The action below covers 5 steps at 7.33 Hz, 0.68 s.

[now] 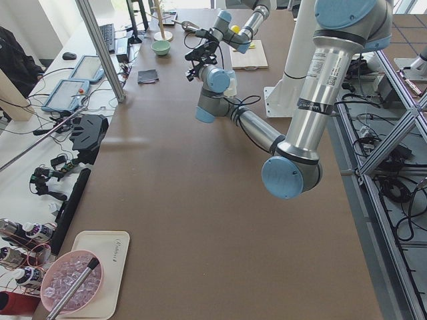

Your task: Place cup on cup holder

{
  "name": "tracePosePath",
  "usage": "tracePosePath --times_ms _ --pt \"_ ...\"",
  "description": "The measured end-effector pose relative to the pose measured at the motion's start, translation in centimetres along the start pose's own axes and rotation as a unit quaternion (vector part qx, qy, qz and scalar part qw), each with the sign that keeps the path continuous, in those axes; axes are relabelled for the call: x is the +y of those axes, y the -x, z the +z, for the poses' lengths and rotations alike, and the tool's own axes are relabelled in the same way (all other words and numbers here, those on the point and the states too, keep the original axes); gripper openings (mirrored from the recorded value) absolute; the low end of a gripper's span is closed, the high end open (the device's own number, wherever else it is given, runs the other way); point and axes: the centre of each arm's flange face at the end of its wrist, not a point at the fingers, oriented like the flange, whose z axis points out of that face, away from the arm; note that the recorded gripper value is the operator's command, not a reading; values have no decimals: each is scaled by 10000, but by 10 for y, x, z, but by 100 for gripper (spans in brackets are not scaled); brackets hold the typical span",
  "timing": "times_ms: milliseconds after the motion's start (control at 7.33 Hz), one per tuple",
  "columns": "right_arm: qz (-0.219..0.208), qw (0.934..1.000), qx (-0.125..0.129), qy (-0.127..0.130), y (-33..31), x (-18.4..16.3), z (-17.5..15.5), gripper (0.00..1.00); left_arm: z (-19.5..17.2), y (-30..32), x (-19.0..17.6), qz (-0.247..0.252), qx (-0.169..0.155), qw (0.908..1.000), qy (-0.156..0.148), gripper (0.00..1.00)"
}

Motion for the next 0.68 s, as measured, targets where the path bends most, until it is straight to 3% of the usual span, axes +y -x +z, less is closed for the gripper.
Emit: tracePosePath --times_ms 273,682 --pt "-72 9999 -46 99 5 14 2 0 20 -38 33 -9 -198 9985 -518 0" --pt "-208 9996 -24 179 -1 27 -5 0 37 -104 84 284 -574 9935 -938 0"
